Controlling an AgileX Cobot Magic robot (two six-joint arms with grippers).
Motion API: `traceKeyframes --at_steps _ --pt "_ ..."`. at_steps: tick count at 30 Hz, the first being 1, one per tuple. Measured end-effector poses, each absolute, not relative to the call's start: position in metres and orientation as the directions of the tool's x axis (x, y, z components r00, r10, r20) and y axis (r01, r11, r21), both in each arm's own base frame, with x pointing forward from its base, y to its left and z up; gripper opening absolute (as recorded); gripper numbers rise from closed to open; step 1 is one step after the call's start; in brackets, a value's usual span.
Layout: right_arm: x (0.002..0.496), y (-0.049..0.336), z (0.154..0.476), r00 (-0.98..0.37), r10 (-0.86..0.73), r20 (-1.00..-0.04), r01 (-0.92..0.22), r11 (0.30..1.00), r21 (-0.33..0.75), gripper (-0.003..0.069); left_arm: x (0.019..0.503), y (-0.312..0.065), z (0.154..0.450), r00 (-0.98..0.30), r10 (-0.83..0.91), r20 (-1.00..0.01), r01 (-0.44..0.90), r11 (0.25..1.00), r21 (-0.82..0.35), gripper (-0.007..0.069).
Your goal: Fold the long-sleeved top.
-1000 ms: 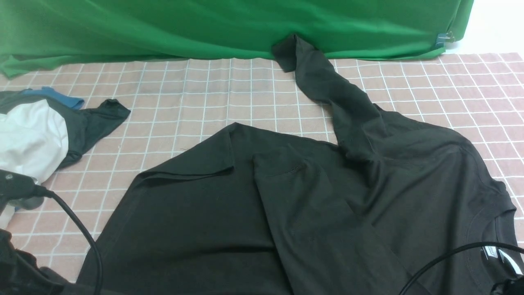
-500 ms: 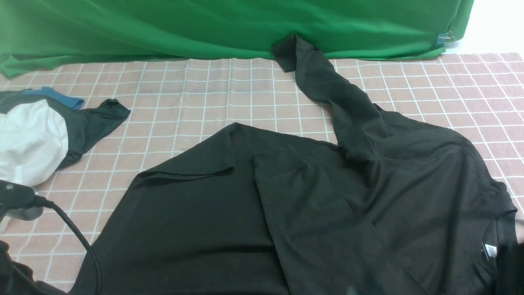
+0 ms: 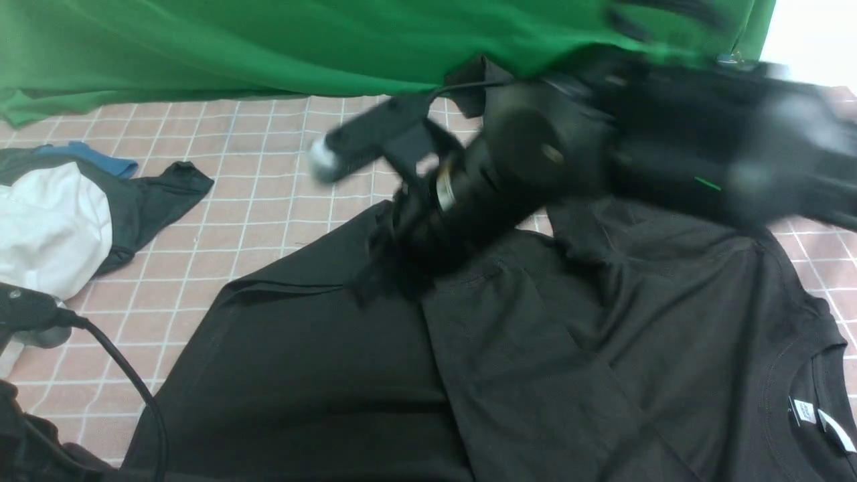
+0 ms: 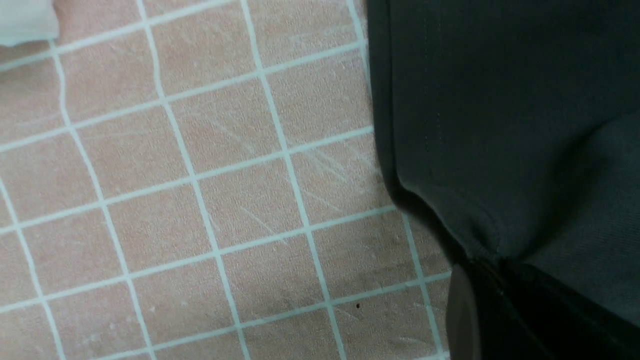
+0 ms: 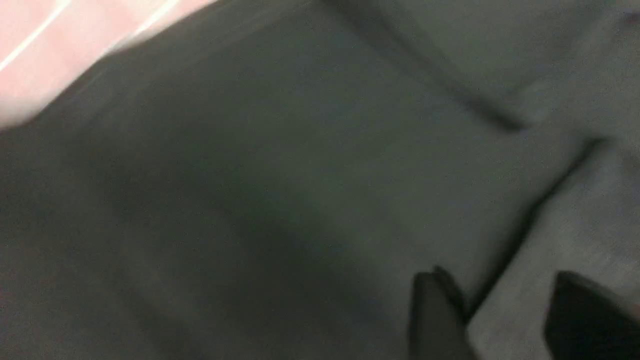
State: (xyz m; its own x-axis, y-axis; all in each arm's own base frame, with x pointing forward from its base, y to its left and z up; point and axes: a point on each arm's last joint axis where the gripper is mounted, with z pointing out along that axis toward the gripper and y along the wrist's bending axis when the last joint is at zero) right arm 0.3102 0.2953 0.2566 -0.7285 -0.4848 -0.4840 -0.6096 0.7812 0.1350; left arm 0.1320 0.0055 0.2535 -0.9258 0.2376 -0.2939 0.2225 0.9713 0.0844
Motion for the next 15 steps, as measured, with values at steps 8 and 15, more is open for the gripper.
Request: traceKeyframes --at_steps 8,15 --pt "0.388 0.307 0.208 -0.858 -0.269 -0.437 -0.422 0.854 0.304 0.0561 0.133 0.005 0.254 -0.923 0.235 -0.305 0.221 0.972 0.082 0.0035" --pt "0.407 0.325 0.165 -0.890 -0.268 -0.370 -0.397 0.853 0.337 0.0514 0.133 0.005 0.254 -0.922 0.235 -0.308 0.220 0.972 0.083 0.0035"
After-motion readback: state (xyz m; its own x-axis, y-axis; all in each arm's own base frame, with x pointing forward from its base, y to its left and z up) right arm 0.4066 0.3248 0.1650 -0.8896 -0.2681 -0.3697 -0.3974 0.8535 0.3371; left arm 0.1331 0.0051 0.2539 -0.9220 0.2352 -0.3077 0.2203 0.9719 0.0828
